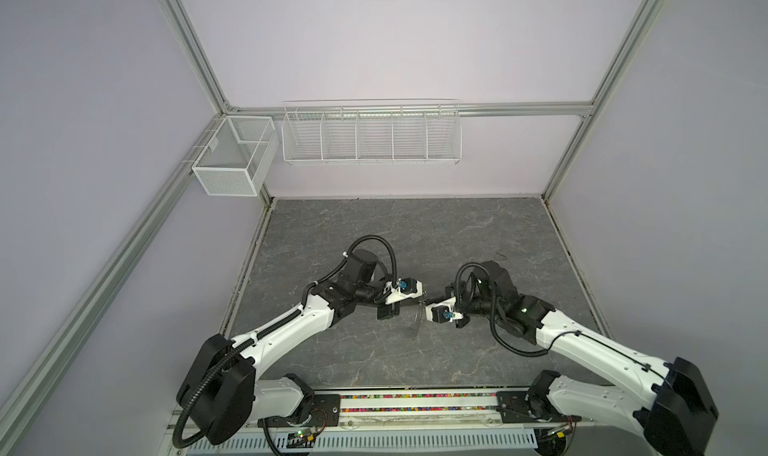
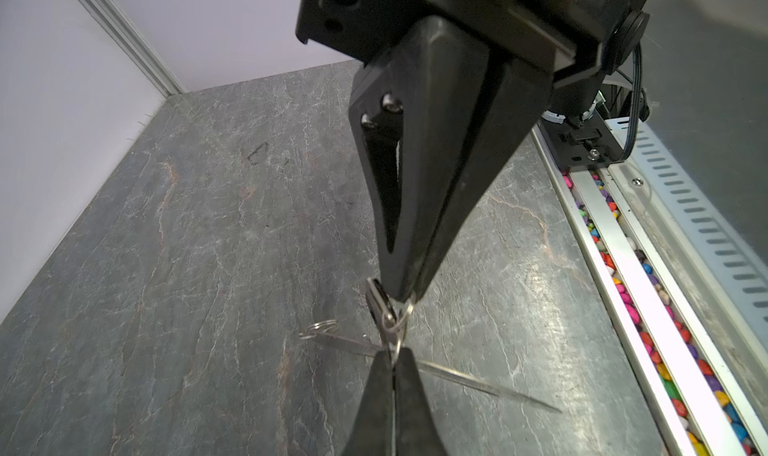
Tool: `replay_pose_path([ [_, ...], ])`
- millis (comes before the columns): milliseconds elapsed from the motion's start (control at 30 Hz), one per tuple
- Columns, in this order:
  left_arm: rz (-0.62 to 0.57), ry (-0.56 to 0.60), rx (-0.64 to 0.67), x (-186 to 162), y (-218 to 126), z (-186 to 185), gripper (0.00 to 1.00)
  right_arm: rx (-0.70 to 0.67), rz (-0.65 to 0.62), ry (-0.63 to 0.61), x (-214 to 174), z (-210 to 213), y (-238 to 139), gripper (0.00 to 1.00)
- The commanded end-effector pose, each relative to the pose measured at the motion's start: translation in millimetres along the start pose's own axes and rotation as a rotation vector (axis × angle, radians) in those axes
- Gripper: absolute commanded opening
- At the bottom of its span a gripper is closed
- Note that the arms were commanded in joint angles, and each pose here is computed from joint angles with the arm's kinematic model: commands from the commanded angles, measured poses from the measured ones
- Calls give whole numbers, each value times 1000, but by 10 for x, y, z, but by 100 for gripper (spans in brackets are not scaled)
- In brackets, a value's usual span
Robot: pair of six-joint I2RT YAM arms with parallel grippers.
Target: Put the keys on the keyring
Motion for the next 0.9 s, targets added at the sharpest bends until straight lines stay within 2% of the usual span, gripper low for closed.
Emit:
replay_pose_path([
  [0, -15, 67, 33, 103, -53, 25, 0, 56, -22, 41, -11, 103, -46, 7],
  [333, -9, 85, 47, 101, -76, 11, 0, 94, -32, 65, -16, 144, -88, 7],
  [667, -31, 68, -2, 115, -55, -8, 0, 24, 50, -30, -88, 130, -94, 7],
  [767, -22, 66, 11, 101, -55, 2, 0, 25, 78, 26, -117, 105, -62, 7],
  [867, 16, 57, 55, 76, -87, 6, 0, -2, 105, 203, -179, 34, -21, 7],
])
Point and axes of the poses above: each gripper's point midway between its finger pads, its own y axis out along the fingers, its own z axis along the line the jaws close on, x = y × z, the point moved 10 cm from there along -y, back along the fingers, and after that the axes turned 6 degrees about -y, right-handed, at the moved point
